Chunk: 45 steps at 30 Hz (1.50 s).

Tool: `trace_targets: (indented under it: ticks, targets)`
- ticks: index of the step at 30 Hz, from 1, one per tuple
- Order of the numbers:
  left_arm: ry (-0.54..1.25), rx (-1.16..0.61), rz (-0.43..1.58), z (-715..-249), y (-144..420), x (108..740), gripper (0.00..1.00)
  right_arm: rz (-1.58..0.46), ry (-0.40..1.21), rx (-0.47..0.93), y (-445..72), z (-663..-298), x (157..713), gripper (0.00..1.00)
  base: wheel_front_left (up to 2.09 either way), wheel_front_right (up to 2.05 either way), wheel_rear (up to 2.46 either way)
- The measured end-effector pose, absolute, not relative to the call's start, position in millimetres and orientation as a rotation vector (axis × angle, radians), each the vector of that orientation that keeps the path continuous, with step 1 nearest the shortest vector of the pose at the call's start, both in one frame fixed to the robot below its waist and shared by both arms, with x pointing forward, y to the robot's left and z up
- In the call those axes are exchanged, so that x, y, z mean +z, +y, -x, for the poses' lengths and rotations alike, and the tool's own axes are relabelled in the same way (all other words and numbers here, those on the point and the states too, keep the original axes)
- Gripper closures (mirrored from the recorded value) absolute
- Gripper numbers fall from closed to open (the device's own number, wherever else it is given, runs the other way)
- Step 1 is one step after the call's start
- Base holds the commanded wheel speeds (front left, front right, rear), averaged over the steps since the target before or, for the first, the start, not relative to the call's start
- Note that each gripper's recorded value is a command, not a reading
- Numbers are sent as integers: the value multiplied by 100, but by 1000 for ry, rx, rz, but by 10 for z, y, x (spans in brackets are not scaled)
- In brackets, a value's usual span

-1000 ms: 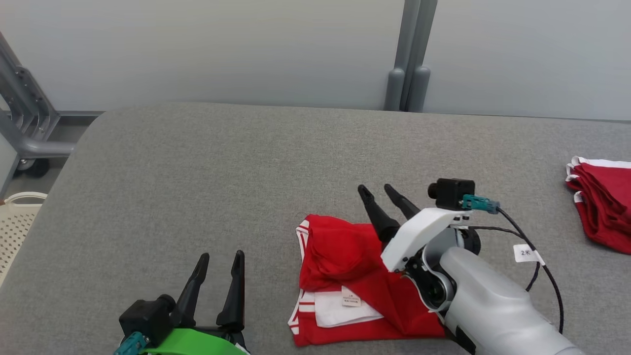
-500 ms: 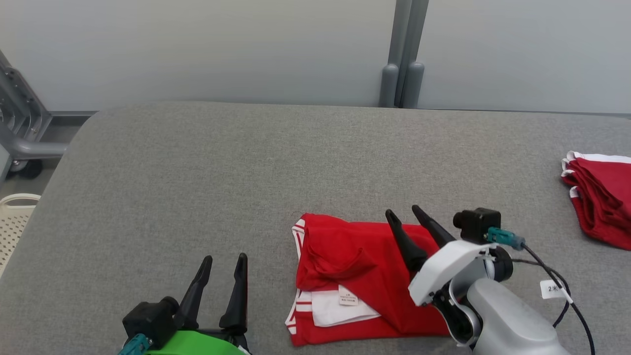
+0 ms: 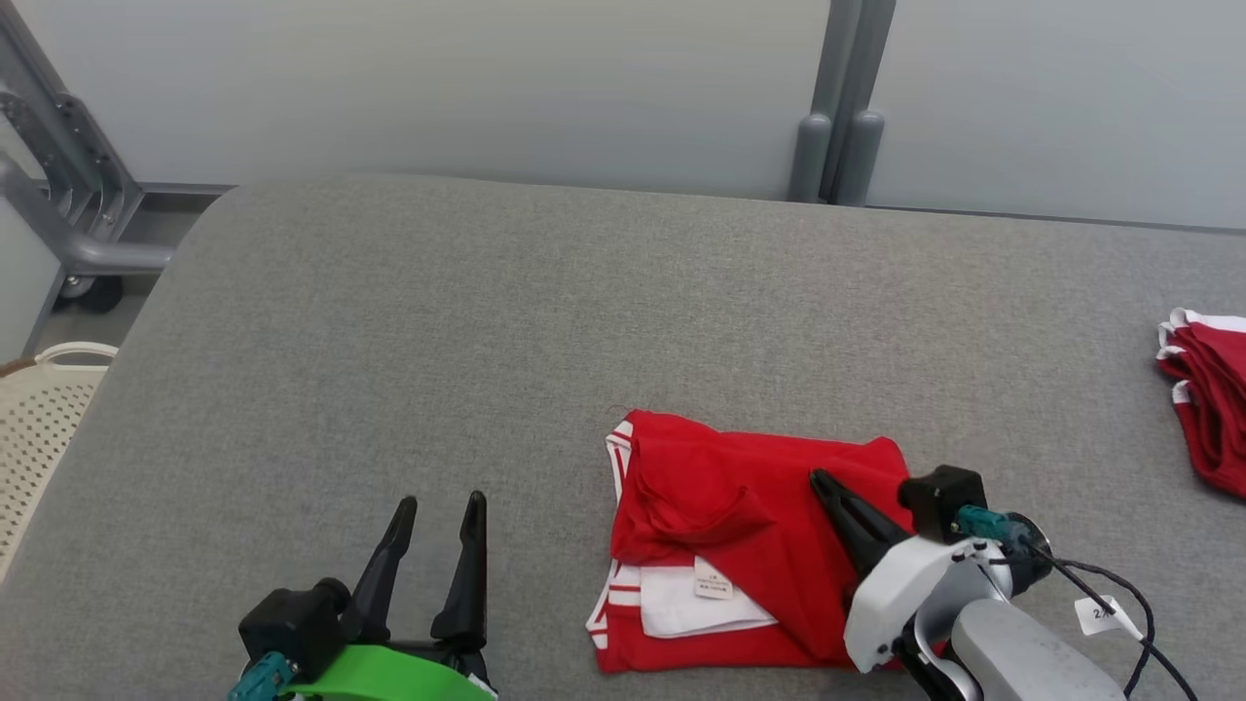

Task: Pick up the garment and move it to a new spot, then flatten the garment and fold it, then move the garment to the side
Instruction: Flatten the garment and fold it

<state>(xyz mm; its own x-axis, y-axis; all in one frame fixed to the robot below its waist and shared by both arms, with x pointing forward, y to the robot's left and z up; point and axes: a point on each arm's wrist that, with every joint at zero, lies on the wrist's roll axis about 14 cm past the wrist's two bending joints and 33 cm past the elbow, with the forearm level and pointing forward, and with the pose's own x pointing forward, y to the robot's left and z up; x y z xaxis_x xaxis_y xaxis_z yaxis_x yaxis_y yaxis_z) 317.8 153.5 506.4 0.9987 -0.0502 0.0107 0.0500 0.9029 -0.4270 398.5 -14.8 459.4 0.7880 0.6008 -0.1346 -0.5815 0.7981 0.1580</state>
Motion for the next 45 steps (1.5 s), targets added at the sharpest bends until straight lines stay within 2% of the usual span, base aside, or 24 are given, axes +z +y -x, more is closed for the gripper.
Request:
trace_targets:
  ticks: [8, 18, 24, 34, 42, 45]
  targets:
    - [-3, -2, 440, -3158, 1669, 5041, 0, 52, 263, 770, 13, -3845, 4261, 100, 0, 0, 0]
    - [-8, 44, 436, -3125, 1809, 5029, 0, -5, 310, 937, 639, -3538, 4207, 100, 0, 0, 0]
    - [-13, 47, 435, -3131, 1822, 5035, 0, 5, 361, 1013, 800, -3316, 4102, 100, 0, 0, 0]
    - [-14, 29, 435, -3170, 1770, 5046, 0, -38, 266, 1002, 833, -3512, 4440, 100, 0, 0, 0]
    - [-23, -11, 434, -3195, 1670, 5094, 0, -98, 121, 898, 612, -3793, 4888, 100, 0, 0, 0]
    - [-24, -30, 432, -3201, 1617, 5111, 0, -89, 90, 841, 417, -3871, 4947, 89, 0, 0, 0]
